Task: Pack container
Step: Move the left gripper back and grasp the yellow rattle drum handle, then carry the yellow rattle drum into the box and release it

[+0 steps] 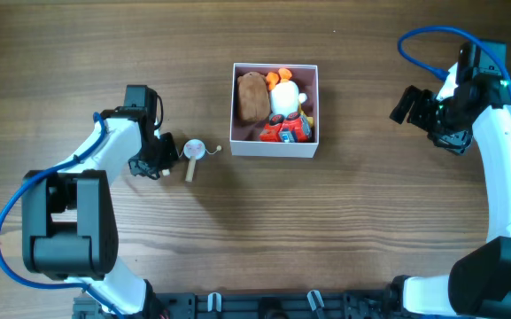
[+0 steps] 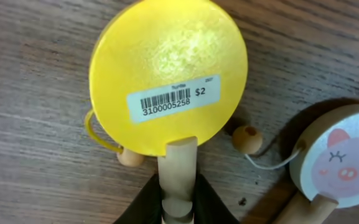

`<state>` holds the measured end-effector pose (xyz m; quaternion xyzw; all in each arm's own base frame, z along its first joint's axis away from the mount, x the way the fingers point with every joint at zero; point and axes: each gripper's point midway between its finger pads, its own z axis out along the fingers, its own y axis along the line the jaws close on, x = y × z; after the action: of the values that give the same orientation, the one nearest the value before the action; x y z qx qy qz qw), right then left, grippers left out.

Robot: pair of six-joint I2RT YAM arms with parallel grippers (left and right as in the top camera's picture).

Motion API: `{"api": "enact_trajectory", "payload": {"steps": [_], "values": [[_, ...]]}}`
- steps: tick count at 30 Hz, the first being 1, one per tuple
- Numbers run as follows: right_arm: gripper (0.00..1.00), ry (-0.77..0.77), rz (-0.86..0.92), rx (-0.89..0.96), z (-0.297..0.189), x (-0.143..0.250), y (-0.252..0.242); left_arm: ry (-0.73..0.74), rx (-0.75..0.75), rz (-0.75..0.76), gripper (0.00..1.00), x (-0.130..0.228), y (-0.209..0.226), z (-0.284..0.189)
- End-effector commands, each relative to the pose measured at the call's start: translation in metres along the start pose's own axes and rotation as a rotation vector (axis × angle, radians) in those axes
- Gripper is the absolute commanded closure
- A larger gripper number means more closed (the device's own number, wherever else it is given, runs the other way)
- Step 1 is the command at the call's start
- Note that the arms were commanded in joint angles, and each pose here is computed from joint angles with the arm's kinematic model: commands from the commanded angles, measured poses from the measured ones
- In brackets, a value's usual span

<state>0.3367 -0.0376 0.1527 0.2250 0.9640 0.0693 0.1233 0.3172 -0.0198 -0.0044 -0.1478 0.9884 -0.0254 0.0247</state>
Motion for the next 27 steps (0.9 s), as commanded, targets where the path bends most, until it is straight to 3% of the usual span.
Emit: {"api": "enact_trajectory", "payload": {"steps": [1, 4, 5, 7, 12, 14, 21, 27], "values": [[0.01, 0.023, -0.012, 0.001, 0.007, 0.004, -0.001, 0.024, 0.045, 0.063, 0.85, 0.002, -0.011, -0.015], [0.01, 0.023, -0.012, 0.001, 0.007, 0.004, 0.0, -0.017, 0.111, 0.083, 0.85, -0.009, -0.031, -0.052], [0.0, 0.023, -0.012, 0.001, 0.007, 0.004, 0.0, -0.07, 0.169, 0.112, 0.86, -0.018, -0.05, -0.084], [0.0, 0.022, -0.011, 0.001, 0.007, 0.004, 0.0, -0.126, 0.235, 0.15, 0.96, -0.024, -0.071, -0.115], [0.0, 0.017, -0.011, 0.0, 0.007, 0.003, 0.0, -0.33, 0.368, 0.304, 0.96, -0.034, -0.134, -0.186], [0.01, 0.015, -0.01, -0.001, 0.007, 0.002, 0.0, -0.415, 0.407, 0.443, 0.96, -0.032, -0.165, -0.199], [0.0, 0.013, -0.011, -0.002, 0.007, 0.002, 0.0, -0.406, 0.338, 0.874, 0.96, -0.003, -0.22, -0.157], [0.0, 0.016, -0.01, -0.001, 0.007, 0.002, 0.0, -0.311, 0.218, 0.93, 0.96, -0.005, -0.217, -0.101]]}}
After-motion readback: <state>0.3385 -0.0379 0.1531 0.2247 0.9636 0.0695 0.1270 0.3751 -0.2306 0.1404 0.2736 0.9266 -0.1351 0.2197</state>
